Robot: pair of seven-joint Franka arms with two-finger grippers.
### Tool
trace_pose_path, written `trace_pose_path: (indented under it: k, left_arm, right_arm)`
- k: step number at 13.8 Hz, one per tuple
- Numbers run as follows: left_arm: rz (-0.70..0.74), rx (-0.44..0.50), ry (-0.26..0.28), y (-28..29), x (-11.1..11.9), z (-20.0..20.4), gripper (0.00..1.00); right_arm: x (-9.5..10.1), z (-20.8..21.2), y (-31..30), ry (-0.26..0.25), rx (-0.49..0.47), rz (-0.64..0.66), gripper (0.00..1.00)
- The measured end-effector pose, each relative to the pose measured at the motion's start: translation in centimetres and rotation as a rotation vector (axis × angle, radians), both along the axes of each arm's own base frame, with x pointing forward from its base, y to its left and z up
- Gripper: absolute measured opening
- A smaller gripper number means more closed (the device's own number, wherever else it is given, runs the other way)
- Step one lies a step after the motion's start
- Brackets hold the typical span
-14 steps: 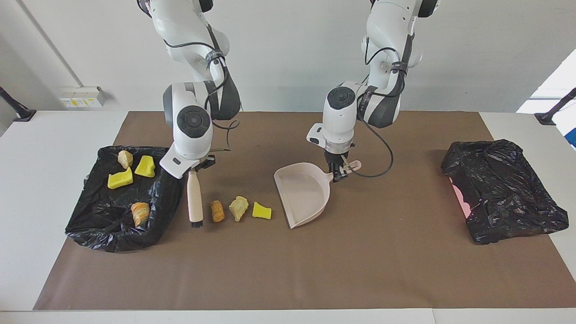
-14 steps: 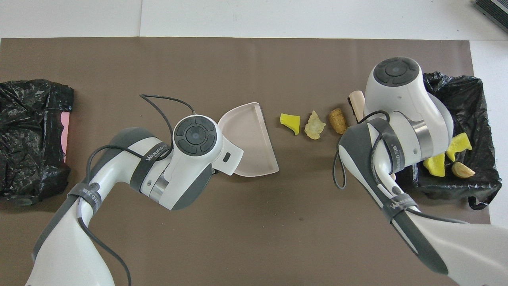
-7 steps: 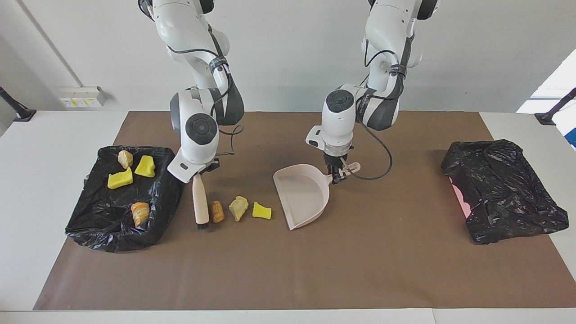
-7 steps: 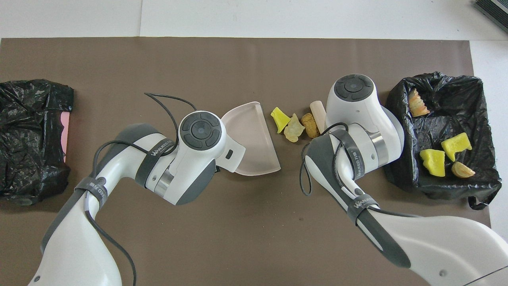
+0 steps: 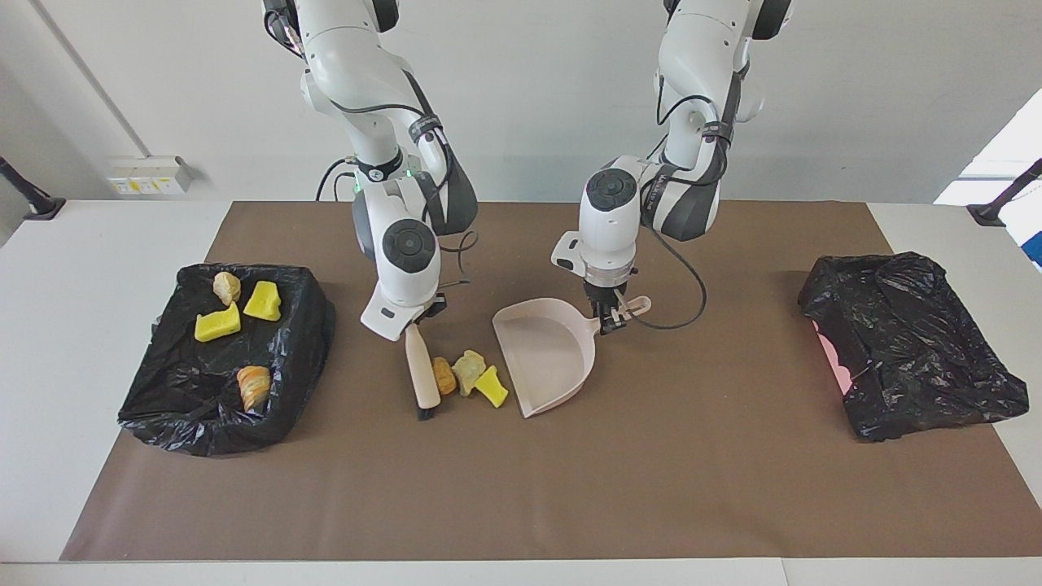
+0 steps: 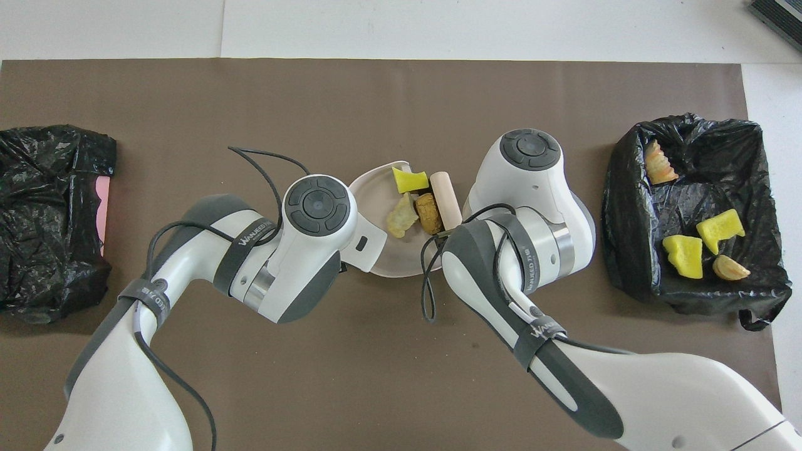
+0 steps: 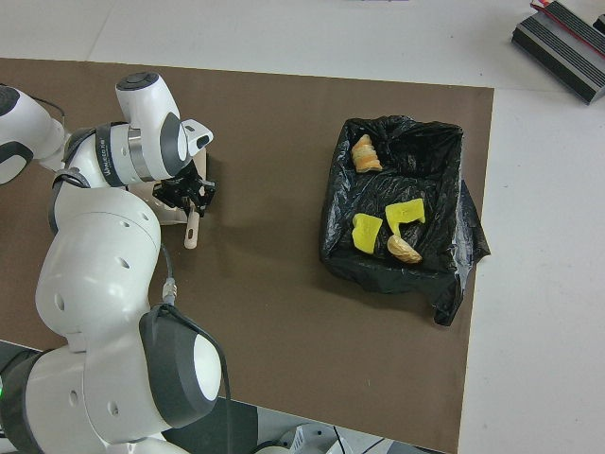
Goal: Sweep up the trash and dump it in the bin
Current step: 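Sweep the sponge and crusts into the dustpan with the right gripper, then carry the loaded dustpan with the left gripper to the nearer black bin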
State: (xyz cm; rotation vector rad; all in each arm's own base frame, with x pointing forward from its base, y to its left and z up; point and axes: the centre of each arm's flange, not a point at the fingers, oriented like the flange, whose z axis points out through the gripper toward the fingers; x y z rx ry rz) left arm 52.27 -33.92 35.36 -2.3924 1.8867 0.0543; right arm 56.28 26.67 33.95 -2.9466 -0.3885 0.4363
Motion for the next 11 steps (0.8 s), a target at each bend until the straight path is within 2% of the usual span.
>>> trace_pose_path:
  k: [3,6,8,11]
  left_arm:
    - [0.001,0.001,0.001,0.0,0.0,-0.1,0.32]
    - [0.0,0.001,0.002,0.1,0.0,-0.1,0.32]
    - [-0.018,0.002,0.003,0.3,0.2,-0.1,0.32]
    - [-0.07,0.003,0.008,1.7,1.1,-0.1,0.32]
  right_arm:
    - [-1.3,0.3,3.0,0.04,0.09,-0.019,0.26]
    - [-1.2,0.6,2.9,0.044,0.103,-0.003,0.26]
    - [-1.2,2.1,2.1,0.023,0.016,-0.016,0.26]
    - [-2.2,6.6,0.8,0.003,-0.105,-0.125,0.26]
